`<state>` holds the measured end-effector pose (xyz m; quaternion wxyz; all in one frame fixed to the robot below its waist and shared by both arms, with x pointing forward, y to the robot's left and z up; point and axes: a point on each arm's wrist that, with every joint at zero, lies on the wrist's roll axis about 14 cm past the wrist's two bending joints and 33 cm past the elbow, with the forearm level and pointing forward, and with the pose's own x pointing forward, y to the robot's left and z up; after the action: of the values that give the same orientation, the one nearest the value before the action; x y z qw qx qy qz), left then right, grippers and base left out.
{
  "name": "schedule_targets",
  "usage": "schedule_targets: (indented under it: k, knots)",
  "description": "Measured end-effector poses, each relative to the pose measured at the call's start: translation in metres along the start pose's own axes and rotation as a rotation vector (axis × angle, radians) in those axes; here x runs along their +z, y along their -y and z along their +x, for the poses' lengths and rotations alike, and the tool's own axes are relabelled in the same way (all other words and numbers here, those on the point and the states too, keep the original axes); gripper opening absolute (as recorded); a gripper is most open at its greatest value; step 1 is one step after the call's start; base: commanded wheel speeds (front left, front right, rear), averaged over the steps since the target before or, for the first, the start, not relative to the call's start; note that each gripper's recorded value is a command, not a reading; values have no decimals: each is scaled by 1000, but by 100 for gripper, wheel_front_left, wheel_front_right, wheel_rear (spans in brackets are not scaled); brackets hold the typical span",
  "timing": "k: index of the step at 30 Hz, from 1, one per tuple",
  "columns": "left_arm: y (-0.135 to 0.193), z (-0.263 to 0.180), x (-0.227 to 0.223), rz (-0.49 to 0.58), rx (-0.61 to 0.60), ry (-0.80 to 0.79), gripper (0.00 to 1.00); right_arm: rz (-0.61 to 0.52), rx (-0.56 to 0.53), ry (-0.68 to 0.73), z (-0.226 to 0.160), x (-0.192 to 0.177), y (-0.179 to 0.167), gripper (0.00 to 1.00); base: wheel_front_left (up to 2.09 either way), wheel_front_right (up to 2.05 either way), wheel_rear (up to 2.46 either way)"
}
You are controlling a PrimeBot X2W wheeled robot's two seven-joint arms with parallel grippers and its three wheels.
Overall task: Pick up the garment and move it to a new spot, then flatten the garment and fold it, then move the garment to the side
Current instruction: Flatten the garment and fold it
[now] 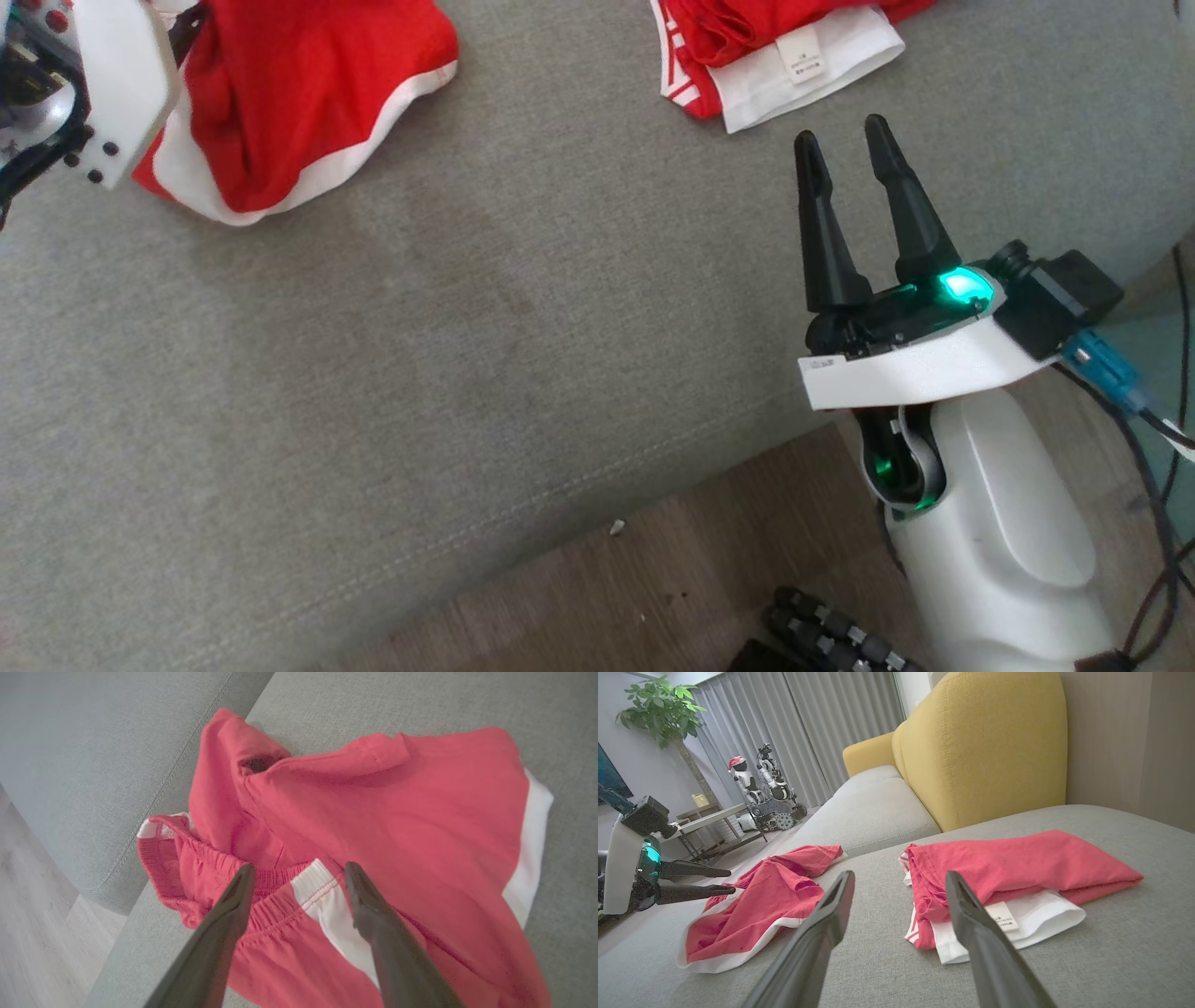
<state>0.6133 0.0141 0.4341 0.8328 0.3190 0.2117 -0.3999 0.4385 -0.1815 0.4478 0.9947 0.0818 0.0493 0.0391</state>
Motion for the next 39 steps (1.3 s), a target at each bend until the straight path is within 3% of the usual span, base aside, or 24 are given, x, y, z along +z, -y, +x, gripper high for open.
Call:
schedule_targets:
  k: [4,12,25,39]
  knots:
    - [9,7,-4,29,-39,-9,100,0,-4,-6,-1,-2,1,100,0,0,0]
    - [-8,13,-9,22,-16,-31,100,9,-21,3,-3,3,7,100,0,0,0]
    - [12,12,-10,44,-75,-75,100,9,-23,1,-3,2,8,100,0,0,0]
    - [12,11,-22,49,-78,-131,100,9,-12,-6,-3,0,4,100,0,0,0]
